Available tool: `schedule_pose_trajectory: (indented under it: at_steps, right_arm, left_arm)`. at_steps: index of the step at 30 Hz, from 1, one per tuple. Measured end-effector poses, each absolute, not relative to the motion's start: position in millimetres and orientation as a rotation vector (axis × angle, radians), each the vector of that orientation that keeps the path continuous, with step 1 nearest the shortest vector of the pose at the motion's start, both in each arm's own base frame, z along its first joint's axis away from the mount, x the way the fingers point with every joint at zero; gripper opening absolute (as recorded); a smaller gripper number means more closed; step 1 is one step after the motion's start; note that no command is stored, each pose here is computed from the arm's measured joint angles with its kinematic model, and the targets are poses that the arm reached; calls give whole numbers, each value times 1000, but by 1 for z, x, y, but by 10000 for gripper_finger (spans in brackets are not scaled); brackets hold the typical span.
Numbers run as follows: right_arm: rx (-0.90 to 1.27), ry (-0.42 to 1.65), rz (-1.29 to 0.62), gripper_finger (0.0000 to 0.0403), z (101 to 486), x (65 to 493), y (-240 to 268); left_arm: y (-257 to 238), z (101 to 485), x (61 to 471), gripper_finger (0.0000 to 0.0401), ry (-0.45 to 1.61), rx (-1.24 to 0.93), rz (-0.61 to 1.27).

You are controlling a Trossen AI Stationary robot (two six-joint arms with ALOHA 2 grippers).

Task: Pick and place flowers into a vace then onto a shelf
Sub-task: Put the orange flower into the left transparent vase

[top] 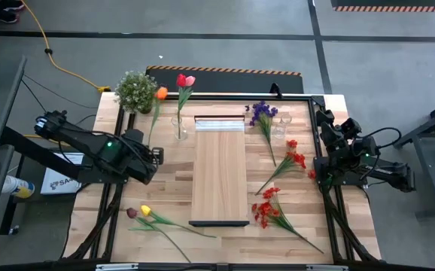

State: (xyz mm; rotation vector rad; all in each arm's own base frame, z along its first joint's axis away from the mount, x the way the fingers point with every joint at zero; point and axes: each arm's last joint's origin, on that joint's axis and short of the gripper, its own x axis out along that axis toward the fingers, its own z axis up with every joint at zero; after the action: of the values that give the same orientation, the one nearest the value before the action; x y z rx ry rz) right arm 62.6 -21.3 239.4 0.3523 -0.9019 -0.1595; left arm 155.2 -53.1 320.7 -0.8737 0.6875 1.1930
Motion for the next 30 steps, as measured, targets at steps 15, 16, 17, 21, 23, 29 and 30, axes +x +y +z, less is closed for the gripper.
schedule_pose_trajectory:
  at_steps: [15,16,17,21,23,29,30]
  right_arm:
    - [334,-900,-170,271,239,63,-21]
    - [332,-900,-172,272,239,63,-21]
    - [329,-900,-175,272,239,63,-21]
    - [312,-898,-184,271,239,63,-21]
    - [312,-898,-185,271,239,63,-21]
    - [311,-898,-184,271,239,63,-21]
    - [311,-898,-184,271,239,63,-21]
  left_arm:
    - [-47,354,157,20,414,-756,1123]
    - [-47,356,157,20,392,-742,1121]
    - [-46,358,157,20,363,-723,1121]
    - [-44,363,158,20,257,-653,1122]
    - [-43,365,157,20,209,-625,1122]
    - [-40,370,155,20,79,-559,1126]
    - [-40,371,155,20,58,-546,1127]
